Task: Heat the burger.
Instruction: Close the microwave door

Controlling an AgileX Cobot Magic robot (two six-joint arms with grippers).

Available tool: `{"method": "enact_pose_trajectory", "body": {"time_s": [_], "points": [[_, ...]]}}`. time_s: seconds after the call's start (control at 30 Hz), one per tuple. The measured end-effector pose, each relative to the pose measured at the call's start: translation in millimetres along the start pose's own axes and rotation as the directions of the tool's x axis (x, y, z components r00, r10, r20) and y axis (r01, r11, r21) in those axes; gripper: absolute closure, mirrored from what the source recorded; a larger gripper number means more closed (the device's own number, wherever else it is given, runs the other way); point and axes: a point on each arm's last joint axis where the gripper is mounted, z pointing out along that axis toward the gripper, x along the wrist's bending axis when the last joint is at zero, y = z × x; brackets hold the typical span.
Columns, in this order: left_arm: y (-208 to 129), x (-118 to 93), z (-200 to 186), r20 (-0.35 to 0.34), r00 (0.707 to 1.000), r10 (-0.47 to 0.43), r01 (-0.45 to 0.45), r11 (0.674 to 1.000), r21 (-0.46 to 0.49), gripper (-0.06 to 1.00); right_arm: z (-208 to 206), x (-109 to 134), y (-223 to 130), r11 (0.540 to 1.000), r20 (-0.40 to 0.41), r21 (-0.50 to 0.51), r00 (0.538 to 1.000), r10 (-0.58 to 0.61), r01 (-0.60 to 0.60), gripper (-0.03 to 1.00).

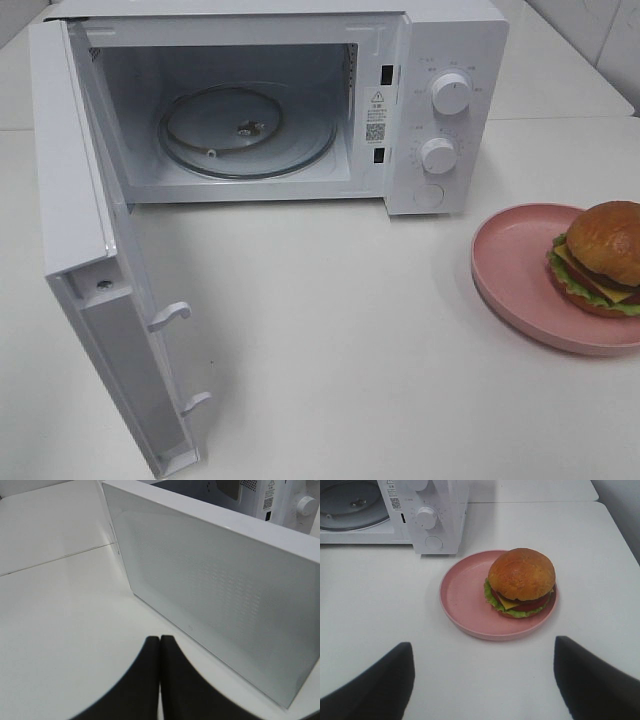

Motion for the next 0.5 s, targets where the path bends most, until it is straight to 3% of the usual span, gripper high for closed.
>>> {"method": "enact_pose_trajectory", "body": {"time_s": [0.5], "points": [[30,5,114,0.009,0.999,-0.04,0.039,0.996,0.085,0.94,0,0,0,1.0,0.0,0.0,1.0,0.0,0.0,0.23]]}}
